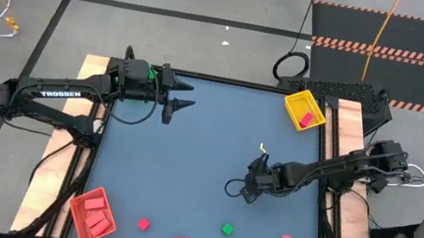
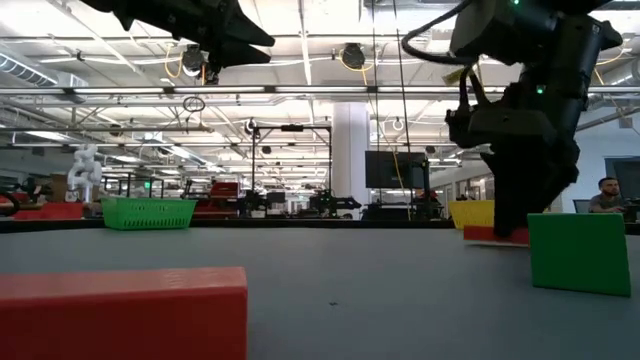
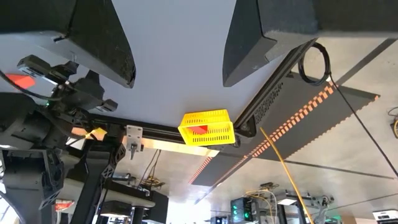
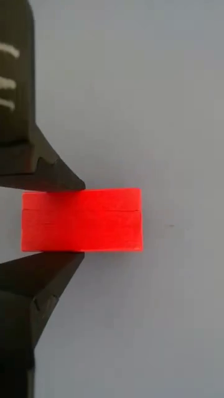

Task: Sort & place blocks by color
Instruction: Put the red block into the yellow bin

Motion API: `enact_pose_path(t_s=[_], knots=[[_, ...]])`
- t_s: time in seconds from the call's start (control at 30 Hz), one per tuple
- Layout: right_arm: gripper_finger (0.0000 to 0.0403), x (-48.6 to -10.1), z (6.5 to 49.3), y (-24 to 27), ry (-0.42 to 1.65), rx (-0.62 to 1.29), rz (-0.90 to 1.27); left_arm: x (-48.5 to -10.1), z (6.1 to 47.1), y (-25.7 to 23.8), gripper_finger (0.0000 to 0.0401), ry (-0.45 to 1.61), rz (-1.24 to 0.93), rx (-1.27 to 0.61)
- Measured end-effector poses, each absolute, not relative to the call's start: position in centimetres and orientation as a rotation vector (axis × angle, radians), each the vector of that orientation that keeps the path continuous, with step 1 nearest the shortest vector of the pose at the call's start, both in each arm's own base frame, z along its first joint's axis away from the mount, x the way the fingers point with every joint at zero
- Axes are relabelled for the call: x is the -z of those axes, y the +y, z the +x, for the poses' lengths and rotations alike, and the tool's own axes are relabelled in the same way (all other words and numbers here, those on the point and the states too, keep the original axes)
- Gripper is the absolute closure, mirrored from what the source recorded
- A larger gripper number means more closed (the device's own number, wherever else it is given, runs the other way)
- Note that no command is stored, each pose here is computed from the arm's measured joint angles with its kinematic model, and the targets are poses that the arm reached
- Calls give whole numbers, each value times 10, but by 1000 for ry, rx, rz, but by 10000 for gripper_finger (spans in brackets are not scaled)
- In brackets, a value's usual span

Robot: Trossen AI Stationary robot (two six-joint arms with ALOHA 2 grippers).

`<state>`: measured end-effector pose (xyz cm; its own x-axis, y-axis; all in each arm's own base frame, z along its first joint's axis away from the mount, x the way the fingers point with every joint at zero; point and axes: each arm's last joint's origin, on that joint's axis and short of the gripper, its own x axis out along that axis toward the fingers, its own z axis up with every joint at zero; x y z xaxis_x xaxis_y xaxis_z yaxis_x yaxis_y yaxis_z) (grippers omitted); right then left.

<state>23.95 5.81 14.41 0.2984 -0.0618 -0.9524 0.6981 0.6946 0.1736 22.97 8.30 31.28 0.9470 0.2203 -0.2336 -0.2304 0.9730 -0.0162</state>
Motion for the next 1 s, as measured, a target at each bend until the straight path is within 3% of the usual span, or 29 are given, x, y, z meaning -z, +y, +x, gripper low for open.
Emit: enact_pose_path(t_s=[0.23, 0.47, 0.77, 1.0], knots=[[269, -177, 234, 41, 965, 583, 564, -313, 230, 83, 160, 233, -38, -229], [273, -206, 222, -20, 781, 849, 342, -316, 231, 83, 160, 201, -45, -229], [274, -217, 187, -108, 791, 1200, 292, -315, 231, 82, 160, 207, -33, -225], [274, -212, 164, -140, 825, 1285, 367, -314, 230, 82, 160, 219, -32, -224]])
